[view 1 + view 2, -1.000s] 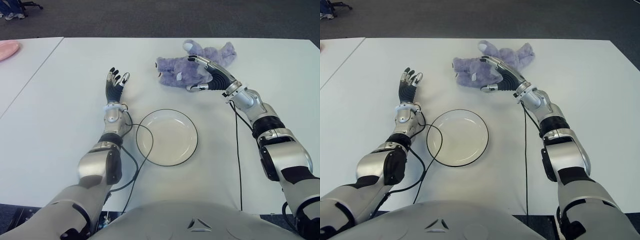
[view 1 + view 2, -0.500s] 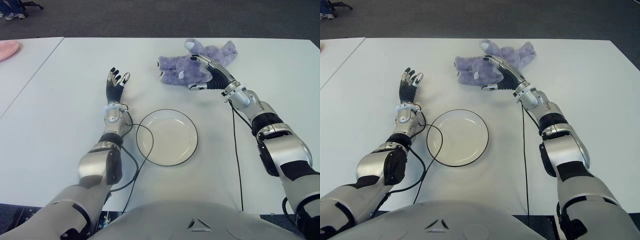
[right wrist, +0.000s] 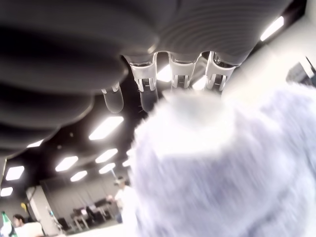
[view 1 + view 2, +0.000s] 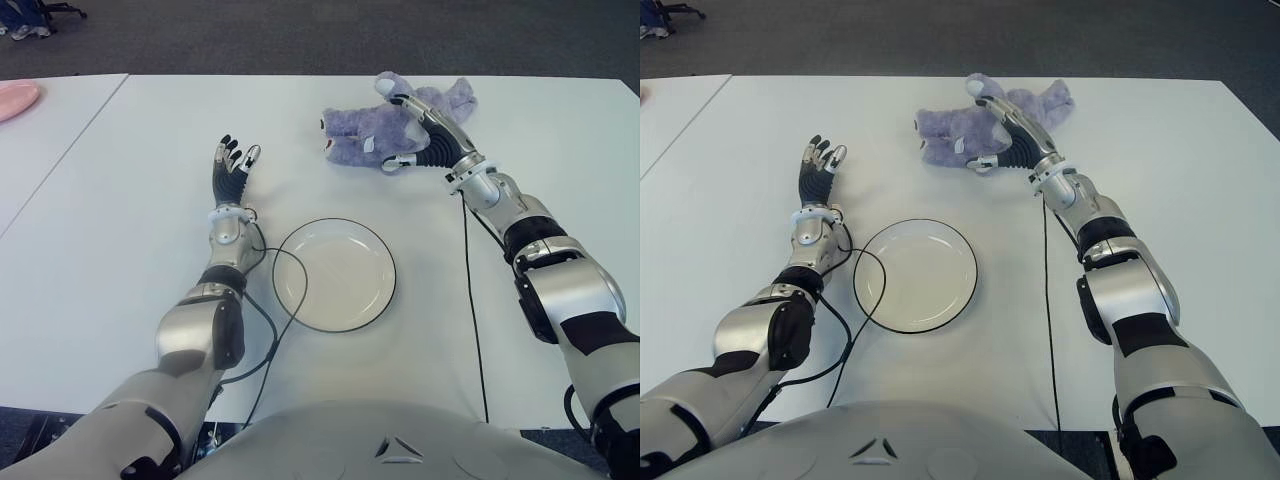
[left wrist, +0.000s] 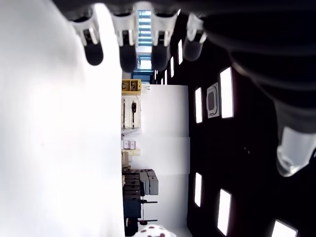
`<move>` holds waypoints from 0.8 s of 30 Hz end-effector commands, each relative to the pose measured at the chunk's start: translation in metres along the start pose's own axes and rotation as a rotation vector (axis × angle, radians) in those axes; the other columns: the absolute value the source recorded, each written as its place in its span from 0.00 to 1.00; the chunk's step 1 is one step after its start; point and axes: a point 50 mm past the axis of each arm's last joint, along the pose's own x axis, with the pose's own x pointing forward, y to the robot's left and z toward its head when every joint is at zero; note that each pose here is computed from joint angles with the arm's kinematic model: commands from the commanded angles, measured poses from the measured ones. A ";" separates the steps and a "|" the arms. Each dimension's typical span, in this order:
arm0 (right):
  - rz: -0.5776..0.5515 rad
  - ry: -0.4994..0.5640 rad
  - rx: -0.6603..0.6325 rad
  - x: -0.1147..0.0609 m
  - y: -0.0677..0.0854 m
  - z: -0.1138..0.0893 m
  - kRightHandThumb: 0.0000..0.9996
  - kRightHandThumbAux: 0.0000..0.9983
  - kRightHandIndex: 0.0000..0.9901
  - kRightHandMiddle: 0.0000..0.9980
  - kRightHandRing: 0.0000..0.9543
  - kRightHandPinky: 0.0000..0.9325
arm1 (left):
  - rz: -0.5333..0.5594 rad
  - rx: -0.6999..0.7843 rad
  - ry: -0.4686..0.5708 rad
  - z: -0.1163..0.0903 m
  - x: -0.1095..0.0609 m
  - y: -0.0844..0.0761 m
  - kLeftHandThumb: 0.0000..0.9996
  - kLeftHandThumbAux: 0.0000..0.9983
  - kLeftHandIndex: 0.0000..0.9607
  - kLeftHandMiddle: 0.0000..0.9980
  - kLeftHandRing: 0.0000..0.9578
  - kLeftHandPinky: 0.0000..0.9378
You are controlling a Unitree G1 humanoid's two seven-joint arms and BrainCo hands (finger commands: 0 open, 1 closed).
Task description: Put the doll into the plate.
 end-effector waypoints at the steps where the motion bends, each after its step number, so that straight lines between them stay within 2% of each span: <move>1: -0.017 -0.014 -0.013 0.002 -0.002 0.002 0.00 0.45 0.03 0.00 0.00 0.00 | -0.002 0.023 0.469 -0.097 -0.074 -0.004 0.00 0.53 0.03 0.11 0.11 0.10; 13: -0.096 -0.060 -0.042 0.007 -0.016 0.007 0.00 0.50 0.10 0.00 0.00 0.00 | -0.008 0.046 0.468 -0.097 -0.074 -0.005 0.00 0.52 0.03 0.10 0.09 0.07; 24: -0.165 -0.139 -0.056 0.011 -0.026 0.016 0.00 0.52 0.18 0.00 0.00 0.00 | -0.002 0.057 0.468 -0.096 -0.074 -0.006 0.00 0.53 0.03 0.11 0.11 0.10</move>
